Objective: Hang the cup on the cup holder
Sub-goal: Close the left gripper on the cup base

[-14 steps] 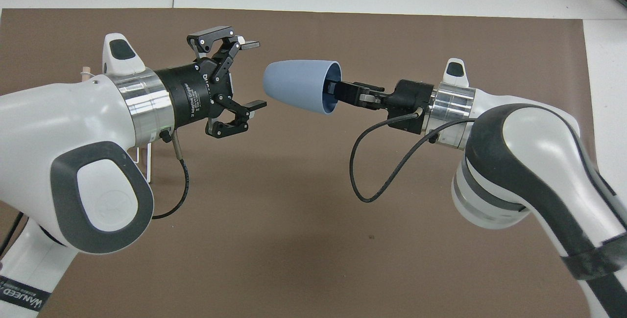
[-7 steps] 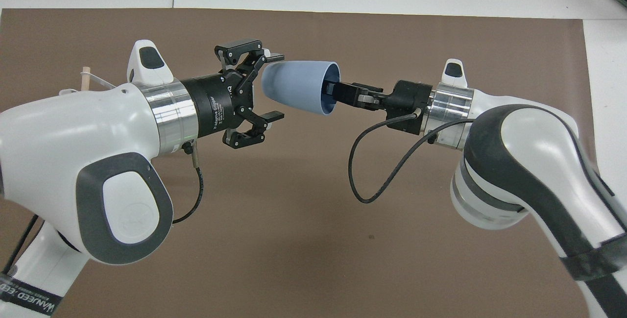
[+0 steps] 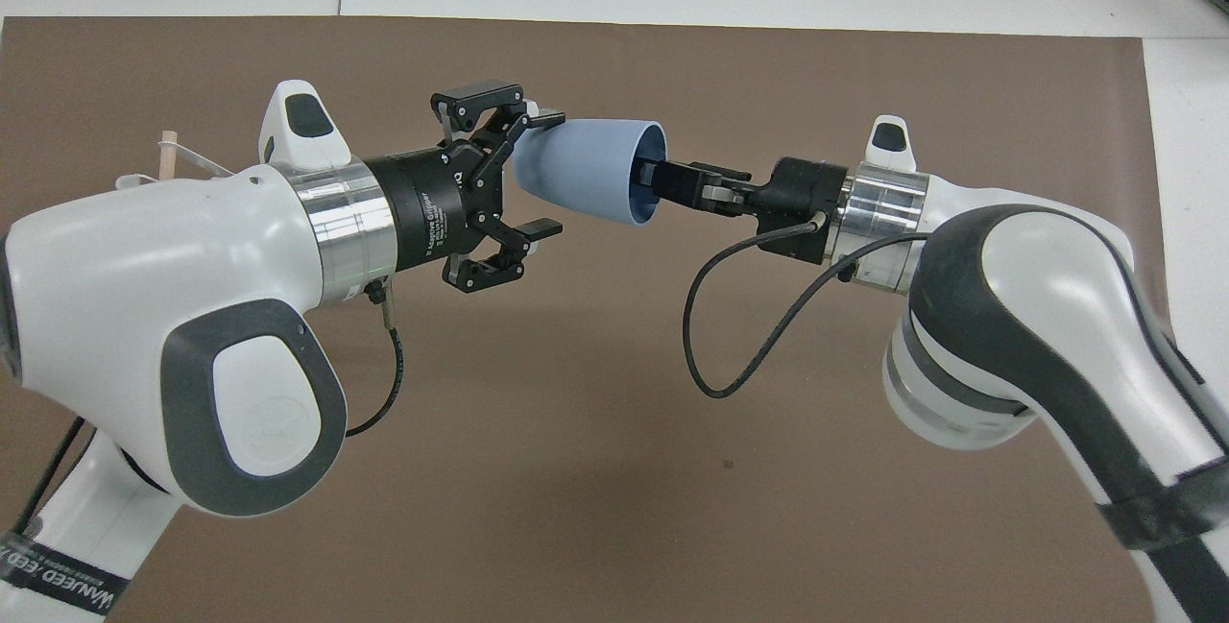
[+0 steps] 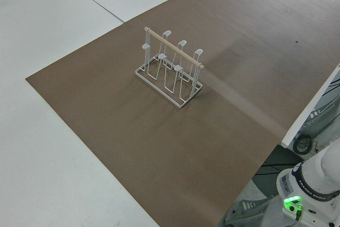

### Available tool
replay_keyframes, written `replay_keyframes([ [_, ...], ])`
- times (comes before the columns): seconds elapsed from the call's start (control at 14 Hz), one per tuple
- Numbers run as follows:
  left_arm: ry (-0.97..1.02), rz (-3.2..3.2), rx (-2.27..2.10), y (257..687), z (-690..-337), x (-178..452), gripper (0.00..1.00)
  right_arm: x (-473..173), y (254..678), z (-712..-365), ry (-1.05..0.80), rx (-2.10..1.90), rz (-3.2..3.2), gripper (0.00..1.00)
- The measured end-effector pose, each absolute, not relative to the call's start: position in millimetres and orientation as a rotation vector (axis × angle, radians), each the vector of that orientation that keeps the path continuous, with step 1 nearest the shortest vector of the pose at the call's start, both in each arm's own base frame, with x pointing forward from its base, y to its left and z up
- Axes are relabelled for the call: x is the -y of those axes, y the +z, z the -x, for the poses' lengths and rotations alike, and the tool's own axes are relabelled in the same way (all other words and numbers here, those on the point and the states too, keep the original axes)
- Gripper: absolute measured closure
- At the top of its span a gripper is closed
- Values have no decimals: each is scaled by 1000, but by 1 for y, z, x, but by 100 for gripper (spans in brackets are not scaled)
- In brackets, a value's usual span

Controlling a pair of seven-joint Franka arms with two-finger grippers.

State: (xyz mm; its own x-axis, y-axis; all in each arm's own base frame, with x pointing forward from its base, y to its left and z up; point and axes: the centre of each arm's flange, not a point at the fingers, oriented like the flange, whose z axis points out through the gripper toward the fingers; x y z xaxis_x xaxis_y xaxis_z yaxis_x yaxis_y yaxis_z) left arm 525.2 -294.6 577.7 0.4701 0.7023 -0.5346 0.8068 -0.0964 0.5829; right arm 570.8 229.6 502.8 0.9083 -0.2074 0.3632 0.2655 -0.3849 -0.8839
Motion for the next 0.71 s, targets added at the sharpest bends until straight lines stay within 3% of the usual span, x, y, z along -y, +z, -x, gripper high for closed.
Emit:
replay_keyframes([
  [0.07, -144, -1833, -1272, 578, -526, 294, 5, -229, 503, -571, -516, 34, 1907, 94],
  [0.14, -130, -1823, -1275, 579, -527, 292, 13, -231, 502, -570, -526, 27, 1916, 94],
  [0.21, -116, -1814, -1277, 580, -529, 290, 27, -234, 501, -569, -539, 18, 1926, 94],
  [0.28, -109, -1817, -1275, 580, -530, 288, 30, -236, 502, -568, -550, 10, 1933, 94],
  [0.71, -92, -1817, -1268, 579, -530, 291, 30, -235, 502, -569, -557, 3, 1936, 94],
])
